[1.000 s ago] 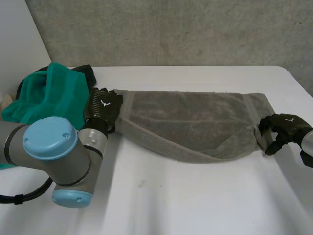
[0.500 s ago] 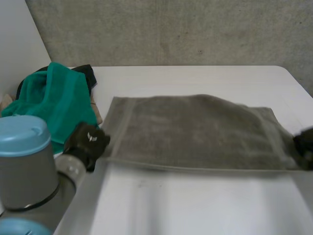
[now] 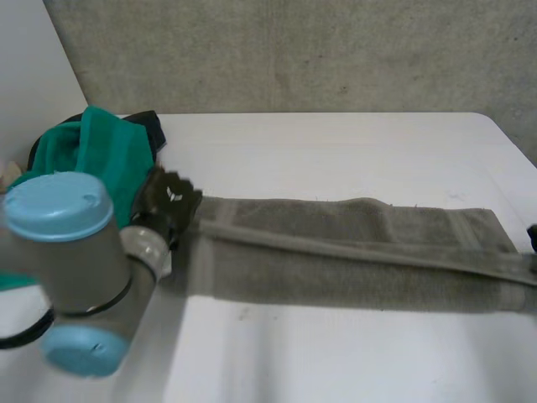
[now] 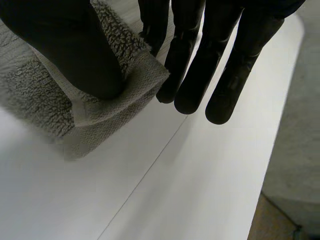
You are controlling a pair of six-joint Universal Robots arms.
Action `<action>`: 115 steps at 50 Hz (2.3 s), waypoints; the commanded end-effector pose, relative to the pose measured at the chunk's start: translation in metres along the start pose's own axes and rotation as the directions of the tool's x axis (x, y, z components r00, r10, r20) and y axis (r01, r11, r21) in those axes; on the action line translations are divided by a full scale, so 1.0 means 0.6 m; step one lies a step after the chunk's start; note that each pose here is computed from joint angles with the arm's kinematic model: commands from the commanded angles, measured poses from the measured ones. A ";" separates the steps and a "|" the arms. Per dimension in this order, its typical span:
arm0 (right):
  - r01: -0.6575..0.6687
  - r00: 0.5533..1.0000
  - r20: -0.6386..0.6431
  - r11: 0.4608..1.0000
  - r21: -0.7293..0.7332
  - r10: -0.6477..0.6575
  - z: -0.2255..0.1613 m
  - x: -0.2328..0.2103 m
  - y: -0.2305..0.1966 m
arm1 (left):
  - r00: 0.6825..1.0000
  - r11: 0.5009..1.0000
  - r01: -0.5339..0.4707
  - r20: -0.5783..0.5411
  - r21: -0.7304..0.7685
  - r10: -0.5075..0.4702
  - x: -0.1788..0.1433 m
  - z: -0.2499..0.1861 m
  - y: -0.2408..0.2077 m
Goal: Fold the laundry.
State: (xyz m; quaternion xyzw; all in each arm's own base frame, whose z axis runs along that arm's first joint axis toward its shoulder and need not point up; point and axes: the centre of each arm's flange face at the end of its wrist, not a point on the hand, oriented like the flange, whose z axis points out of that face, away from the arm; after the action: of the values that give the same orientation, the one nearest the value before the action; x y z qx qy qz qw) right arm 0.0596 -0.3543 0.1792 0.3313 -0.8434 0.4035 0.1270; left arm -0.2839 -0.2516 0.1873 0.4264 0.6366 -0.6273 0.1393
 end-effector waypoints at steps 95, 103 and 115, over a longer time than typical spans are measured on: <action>0.256 0.913 -0.390 0.914 0.316 -0.121 0.080 0.079 -0.003 | 0.982 0.974 0.030 0.175 0.227 -0.071 0.039 0.019 -0.027; 0.371 0.927 -0.297 0.685 0.626 -0.230 0.010 -0.102 -0.167 | 0.978 0.974 0.031 0.195 0.225 -0.077 0.020 0.008 -0.027; 0.268 0.824 -0.027 0.347 0.899 -0.566 -0.092 -0.442 -0.211 | 0.976 0.975 0.050 0.194 0.216 -0.094 0.013 -0.004 -0.020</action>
State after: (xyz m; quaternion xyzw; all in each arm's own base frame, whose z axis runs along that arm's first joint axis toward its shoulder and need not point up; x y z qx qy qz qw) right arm 0.2842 -0.3067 0.1983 0.5426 -0.4555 0.7056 0.0125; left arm -0.2987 -0.2475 0.1926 0.3508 0.5580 -0.7388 0.1405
